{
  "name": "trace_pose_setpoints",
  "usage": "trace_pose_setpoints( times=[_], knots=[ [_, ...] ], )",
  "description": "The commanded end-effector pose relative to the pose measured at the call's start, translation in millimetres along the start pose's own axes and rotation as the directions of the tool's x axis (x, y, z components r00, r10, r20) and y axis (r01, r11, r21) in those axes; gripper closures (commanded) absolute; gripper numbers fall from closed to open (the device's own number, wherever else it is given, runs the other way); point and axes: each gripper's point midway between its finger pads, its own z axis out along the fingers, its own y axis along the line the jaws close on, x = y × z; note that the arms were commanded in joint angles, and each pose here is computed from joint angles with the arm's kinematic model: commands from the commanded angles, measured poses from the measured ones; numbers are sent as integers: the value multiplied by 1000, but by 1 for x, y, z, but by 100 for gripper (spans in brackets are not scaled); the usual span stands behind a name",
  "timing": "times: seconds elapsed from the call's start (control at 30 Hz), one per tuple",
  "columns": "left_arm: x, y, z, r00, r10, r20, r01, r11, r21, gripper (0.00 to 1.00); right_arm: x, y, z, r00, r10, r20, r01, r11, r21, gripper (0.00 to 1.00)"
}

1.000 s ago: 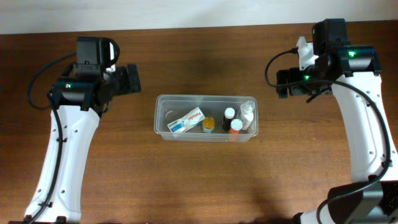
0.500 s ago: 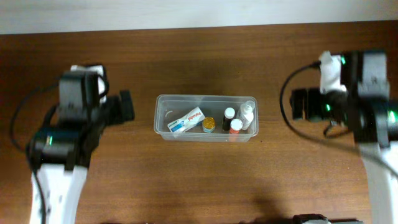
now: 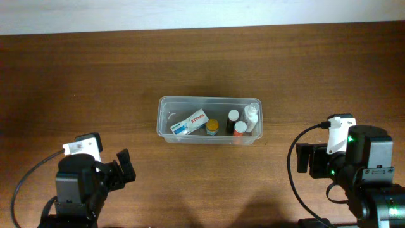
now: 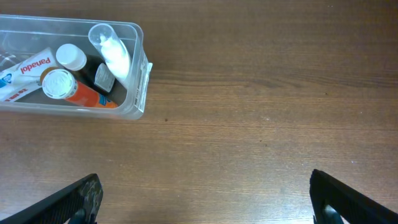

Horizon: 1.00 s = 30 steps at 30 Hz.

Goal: Pack container

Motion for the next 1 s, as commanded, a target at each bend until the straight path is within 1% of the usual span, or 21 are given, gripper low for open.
trace_pose_setpoints(
  times=[0.0, 0.33, 0.53, 0.6, 0.67, 0.77, 0.97],
  knots=[
    [11, 3, 1, 999, -13, -37, 13, 1000, -9, 1, 2, -2, 5, 1000, 7, -15, -7, 1000, 13, 2],
    [13, 3, 1, 999, -12, -46, 11, 1000, -12, 1, 4, -2, 18, 997, 8, -75, -7, 1000, 14, 2],
    [13, 3, 1, 999, -12, -46, 11, 1000, -12, 1, 6, -4, 32, 991, 1, -136, 2, 1000, 21, 2],
    [13, 3, 1, 999, -12, -46, 11, 1000, -12, 1, 6, -3, 34, 991, 1, -132, 2, 1000, 21, 2],
    [13, 3, 1, 999, -12, -46, 11, 1000, -12, 1, 4, -3, 34, 994, 0, -105, 2, 1000, 20, 2],
    [13, 3, 1, 999, -12, -46, 11, 1000, -12, 1, 2, -3, 32, 1000, -1, -26, 2, 1000, 20, 2],
    [13, 3, 1, 999, -12, -46, 11, 1000, -12, 1, 18, -3, 36, 979, -4, 205, 1, 1000, 19, 2]
  ],
)
